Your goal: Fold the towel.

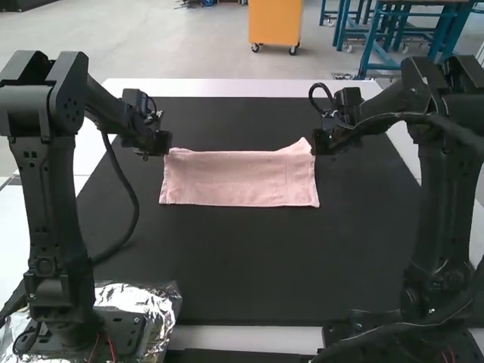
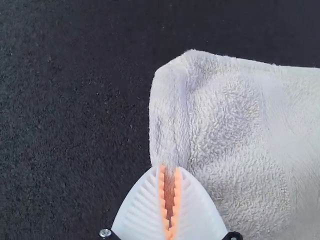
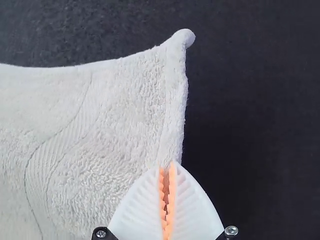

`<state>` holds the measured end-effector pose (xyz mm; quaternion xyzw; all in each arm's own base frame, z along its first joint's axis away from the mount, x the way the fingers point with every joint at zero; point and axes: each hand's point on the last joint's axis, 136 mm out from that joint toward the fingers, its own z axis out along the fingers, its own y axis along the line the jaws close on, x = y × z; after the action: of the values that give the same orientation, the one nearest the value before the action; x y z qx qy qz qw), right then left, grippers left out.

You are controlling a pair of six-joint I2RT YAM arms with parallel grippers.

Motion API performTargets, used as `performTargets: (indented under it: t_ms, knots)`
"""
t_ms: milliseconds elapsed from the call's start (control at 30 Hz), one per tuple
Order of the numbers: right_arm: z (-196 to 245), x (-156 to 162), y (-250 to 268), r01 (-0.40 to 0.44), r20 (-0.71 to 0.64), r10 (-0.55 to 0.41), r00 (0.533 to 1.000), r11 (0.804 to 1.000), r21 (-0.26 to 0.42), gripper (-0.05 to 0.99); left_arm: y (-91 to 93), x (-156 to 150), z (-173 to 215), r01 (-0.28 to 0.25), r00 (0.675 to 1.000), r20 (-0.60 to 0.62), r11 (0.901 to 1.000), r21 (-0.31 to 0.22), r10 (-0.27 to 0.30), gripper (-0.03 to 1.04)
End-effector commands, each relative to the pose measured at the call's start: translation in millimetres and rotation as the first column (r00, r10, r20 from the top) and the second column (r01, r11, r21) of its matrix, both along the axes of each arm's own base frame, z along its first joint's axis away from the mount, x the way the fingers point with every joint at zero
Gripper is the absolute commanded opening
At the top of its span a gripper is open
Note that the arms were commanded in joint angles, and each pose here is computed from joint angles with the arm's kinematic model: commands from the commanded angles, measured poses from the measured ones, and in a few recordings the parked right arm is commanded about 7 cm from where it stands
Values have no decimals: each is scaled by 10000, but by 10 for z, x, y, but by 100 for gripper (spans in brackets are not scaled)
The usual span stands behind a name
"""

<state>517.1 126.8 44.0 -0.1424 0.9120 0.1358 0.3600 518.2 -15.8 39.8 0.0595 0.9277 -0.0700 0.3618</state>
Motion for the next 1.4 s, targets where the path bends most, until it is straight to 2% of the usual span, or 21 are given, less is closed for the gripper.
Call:
performTargets:
  t_ms: [0, 233, 567, 967, 1300, 1333, 1367]
  knots:
    - [195, -37, -100, 74, 252, -79, 9997, 9998, 167, -2, 82, -50, 212, 123, 9987, 488, 9997, 209, -133, 3]
    - [312, -236, -105, -36, 234, 28, 9997, 9994, 350, -2, 21, -251, 414, 277, 9966, 772, 9995, 153, -288, 3]
    - [347, -625, -127, -120, -90, 124, 9999, 9988, 473, -2, -73, -599, 493, 464, 9973, 573, 9989, -24, -462, 3]
    - [161, -1153, -157, -232, -1008, 287, 9945, 9982, 553, -2, -102, -1124, 294, 463, 9989, 18, 9989, 76, -464, 3]
    - [-273, -1602, -209, -304, -2341, 377, 9715, 9989, 346, -2, -66, -1504, 4, 327, 9984, -463, 9991, 283, -314, 3]
    - [-303, -1623, -212, -276, -2411, 353, 9699, 9990, 353, 0, -64, -1519, -20, 317, 9986, -433, 9991, 297, -304, 7]
    - [-314, -1629, -215, -256, -2400, 333, 9702, 9991, 348, 13, -56, -1536, -48, 300, 9986, -448, 9990, 341, -285, 24]
